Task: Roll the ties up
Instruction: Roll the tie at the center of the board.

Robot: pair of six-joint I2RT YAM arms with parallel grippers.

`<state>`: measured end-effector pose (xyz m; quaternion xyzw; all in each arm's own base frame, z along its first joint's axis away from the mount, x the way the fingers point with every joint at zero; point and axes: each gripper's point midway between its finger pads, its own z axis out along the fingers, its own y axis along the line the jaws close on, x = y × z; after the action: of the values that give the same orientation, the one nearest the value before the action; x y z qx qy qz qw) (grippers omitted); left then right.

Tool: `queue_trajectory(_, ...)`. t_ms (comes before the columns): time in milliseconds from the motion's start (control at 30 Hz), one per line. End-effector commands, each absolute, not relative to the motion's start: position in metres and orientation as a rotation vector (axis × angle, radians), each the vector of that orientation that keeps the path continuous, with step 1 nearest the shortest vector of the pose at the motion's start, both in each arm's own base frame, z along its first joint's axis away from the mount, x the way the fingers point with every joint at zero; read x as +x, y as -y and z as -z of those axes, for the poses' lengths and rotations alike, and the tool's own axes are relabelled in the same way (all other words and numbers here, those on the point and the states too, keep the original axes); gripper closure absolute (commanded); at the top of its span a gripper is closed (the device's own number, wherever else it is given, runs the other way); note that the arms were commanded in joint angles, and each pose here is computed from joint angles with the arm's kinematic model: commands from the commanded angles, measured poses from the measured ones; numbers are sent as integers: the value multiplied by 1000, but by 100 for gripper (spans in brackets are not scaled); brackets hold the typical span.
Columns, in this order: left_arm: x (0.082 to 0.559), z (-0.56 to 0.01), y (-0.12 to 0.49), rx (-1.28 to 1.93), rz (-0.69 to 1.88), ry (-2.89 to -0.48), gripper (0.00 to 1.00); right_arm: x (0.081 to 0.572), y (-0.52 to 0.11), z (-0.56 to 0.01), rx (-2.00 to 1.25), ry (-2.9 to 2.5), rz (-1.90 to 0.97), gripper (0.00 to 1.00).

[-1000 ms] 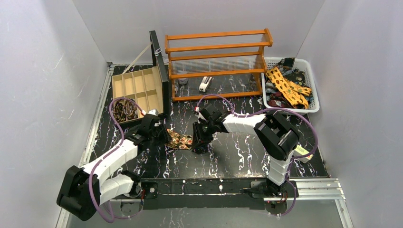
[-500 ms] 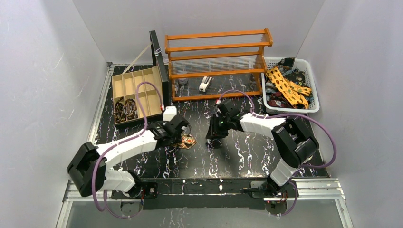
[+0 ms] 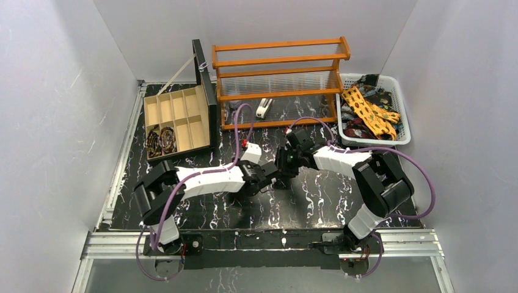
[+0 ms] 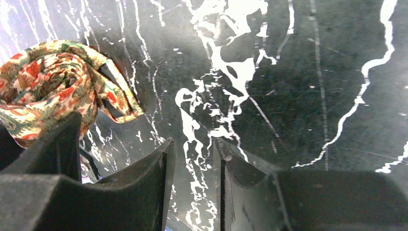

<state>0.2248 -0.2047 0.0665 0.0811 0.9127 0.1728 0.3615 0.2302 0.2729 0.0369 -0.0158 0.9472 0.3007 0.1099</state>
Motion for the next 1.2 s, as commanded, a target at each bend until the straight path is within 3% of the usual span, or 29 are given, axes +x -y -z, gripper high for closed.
queue_trajectory(0, 228, -72, 221, 216, -462, -2312, 58, 235, -265, -41, -13, -2754, -892, 56)
queue_trajectory(167, 222, -54, 253, 260, -360, -2406, 36, 235, -263, -39, -12, -2759, -903, 55)
queue_trajectory(400, 223, -85, 304, 280, -20, -2423, 26, 236, -263, -43, -14, -2753, -932, 54)
queue_trajectory(700, 227, -150, 289, 157, 232, -2316, 19, 244, -277, -75, -44, -2639, -1067, 47)
queue_trajectory(1167, 223, -133, 207, -97, 424, -2335, 14, 231, -320, -109, -240, -2537, -1360, 25)
